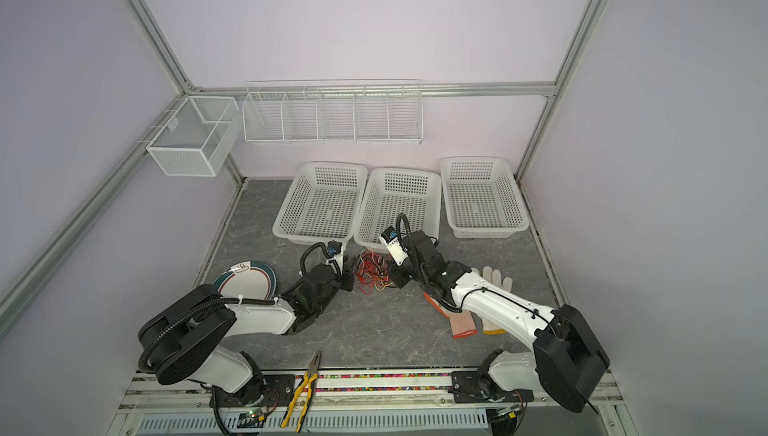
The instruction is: Untangle the cables
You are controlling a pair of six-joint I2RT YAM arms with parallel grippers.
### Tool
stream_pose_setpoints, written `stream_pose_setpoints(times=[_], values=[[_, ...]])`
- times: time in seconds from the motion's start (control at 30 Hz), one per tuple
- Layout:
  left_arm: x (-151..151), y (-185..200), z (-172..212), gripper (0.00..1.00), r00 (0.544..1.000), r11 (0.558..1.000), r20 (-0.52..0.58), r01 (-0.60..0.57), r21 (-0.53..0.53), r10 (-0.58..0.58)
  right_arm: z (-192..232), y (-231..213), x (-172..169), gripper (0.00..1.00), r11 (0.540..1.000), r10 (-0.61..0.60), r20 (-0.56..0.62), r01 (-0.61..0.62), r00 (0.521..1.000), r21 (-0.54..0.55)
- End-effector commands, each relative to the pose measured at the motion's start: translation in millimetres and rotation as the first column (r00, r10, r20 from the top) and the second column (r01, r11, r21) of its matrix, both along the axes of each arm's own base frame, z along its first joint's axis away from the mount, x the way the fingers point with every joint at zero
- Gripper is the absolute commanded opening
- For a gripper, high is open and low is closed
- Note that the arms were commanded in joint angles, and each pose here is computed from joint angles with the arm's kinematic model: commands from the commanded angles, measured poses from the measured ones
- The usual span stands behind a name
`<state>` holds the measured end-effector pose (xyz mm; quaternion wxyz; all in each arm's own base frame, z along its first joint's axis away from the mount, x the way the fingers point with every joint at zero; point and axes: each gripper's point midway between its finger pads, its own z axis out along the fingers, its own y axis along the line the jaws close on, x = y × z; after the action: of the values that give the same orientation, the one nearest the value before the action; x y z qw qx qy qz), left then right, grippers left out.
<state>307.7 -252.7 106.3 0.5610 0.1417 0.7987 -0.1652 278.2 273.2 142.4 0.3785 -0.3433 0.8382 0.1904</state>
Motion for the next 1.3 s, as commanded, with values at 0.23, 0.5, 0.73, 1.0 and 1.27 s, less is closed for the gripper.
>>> stream_pose_setpoints(times=[0.23,0.5,0.73,1.0,1.27], values=[[-7.1,6.9,-0.8,0.29,1.0,0.999,-0.014,-0.019,-0.041,0.018,-44.7,10.1,-2.4,0.24,0.994,0.069,-0.045,-0.072,0.997,-0.077],[-6.6,9.0,0.7,0.29,1.0,0.998,-0.008,-0.03,-0.046,0.03,-38.4,31.0,7.7,0.45,0.998,0.044,-0.056,-0.042,0.997,0.039],[-7.1,10.2,0.9,0.29,0.999,0.998,-0.007,-0.033,-0.049,0.033,-57.1,37.9,26.2,0.3,1.0,-0.008,-0.072,0.009,0.997,0.01],[-7.7,11.6,7.5,0.5,0.999,0.998,0.006,-0.034,-0.055,0.034,-3.2,47.8,11.6,0.07,0.988,0.081,-0.018,-0.077,0.997,0.135],[-5.6,1.1,29.7,0.83,0.999,0.997,0.054,0.011,-0.077,-0.007,106.8,57.8,-14.3,0.07,0.929,0.208,0.128,-0.237,0.97,0.284]])
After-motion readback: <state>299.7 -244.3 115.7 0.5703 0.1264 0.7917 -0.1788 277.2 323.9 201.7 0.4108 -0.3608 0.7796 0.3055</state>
